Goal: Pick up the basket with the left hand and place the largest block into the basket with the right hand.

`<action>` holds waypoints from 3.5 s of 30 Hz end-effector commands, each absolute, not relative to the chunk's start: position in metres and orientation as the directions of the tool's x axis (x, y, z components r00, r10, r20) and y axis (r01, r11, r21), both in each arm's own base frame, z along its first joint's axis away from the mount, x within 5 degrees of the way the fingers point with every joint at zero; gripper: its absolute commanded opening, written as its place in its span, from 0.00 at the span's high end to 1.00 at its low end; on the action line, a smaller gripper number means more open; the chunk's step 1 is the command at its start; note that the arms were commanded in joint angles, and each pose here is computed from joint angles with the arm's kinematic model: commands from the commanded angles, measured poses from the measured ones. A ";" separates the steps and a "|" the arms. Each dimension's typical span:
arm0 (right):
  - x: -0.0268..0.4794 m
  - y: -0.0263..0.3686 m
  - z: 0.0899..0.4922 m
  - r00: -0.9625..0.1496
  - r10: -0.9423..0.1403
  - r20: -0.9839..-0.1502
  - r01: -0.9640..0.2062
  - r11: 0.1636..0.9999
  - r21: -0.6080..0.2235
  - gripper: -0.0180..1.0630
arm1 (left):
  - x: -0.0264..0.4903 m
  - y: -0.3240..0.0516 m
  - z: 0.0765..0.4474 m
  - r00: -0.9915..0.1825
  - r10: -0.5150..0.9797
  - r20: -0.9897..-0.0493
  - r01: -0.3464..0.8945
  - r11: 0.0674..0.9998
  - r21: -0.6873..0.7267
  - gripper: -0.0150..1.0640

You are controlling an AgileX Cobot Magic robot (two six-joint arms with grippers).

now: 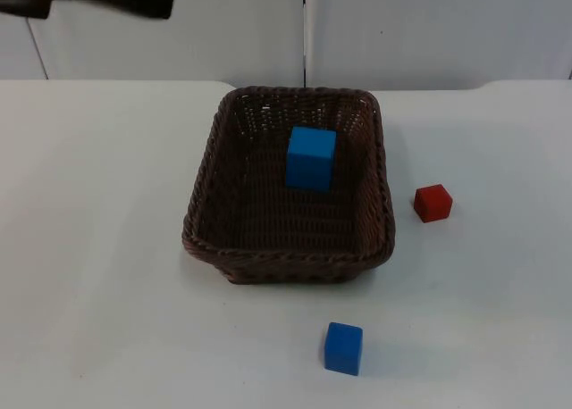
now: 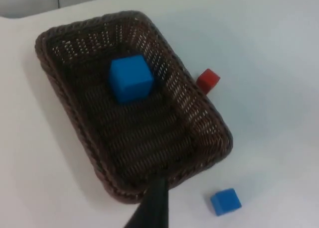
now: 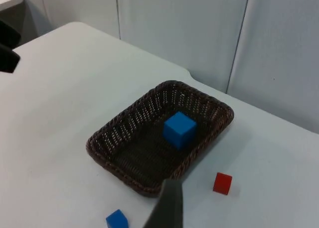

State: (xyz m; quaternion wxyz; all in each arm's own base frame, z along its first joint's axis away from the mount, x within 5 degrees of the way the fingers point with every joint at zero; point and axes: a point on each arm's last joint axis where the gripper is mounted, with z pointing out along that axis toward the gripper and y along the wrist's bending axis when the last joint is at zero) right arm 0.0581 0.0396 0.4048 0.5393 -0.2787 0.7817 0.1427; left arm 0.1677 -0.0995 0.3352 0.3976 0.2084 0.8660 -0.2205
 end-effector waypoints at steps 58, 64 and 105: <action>-0.009 -0.001 0.280 -0.347 -0.298 -0.889 -0.624 0.781 -0.019 0.31 | -0.009 -0.001 0.280 -0.424 0.182 -0.887 0.439 0.898 -0.025 0.18; -0.009 -0.001 0.280 -0.347 -0.298 -0.889 -0.625 0.781 -0.017 0.31 | -0.007 -0.003 0.276 -0.433 0.180 -0.883 0.448 0.893 -0.038 0.18; -0.009 -0.001 0.280 -0.349 -0.296 -0.889 -0.627 0.779 -0.013 0.02 | -0.006 -0.002 0.275 -0.429 0.196 -0.882 0.444 0.896 -0.017 0.01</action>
